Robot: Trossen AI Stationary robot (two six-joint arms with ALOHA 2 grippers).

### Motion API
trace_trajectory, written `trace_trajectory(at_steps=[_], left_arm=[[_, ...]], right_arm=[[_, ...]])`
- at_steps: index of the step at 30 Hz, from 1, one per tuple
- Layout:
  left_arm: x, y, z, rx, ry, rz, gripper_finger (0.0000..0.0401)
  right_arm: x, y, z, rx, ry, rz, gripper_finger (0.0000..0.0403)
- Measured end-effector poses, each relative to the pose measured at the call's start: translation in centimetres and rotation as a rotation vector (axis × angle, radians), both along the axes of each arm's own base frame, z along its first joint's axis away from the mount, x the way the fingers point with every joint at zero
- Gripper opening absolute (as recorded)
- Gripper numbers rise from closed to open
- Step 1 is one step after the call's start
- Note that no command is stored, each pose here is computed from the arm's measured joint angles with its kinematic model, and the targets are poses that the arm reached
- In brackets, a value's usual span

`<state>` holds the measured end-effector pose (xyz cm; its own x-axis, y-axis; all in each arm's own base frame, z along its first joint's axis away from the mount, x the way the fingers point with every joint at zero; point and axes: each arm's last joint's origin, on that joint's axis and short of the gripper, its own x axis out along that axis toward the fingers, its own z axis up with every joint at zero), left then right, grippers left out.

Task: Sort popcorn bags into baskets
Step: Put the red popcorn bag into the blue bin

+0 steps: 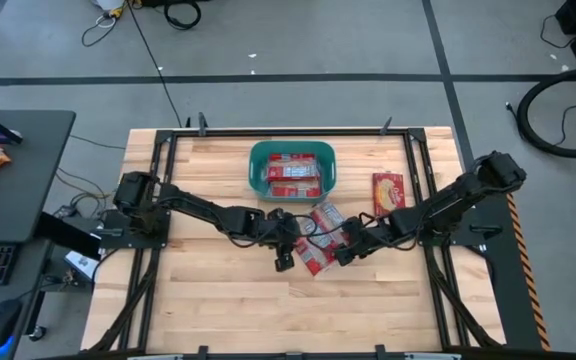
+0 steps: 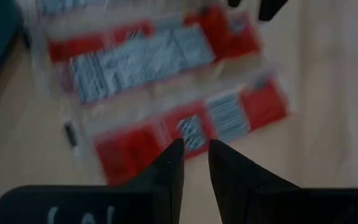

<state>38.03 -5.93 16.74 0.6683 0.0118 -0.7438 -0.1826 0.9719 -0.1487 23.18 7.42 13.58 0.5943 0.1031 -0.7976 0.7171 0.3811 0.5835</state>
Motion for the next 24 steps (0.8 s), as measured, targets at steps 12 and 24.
trace_trajectory(at_steps=[12,24], left_arm=[[0.8,-0.1,-3.6,0.006,0.055,-0.016,0.008],[0.0,-0.1,-2.8,0.008,0.123,-0.079,0.0068]], right_arm=[[1.3,0.8,-0.9,0.073,-0.077,-0.033,0.0224],[2.1,1.1,-0.4,0.054,-0.109,-0.012,0.0214]])
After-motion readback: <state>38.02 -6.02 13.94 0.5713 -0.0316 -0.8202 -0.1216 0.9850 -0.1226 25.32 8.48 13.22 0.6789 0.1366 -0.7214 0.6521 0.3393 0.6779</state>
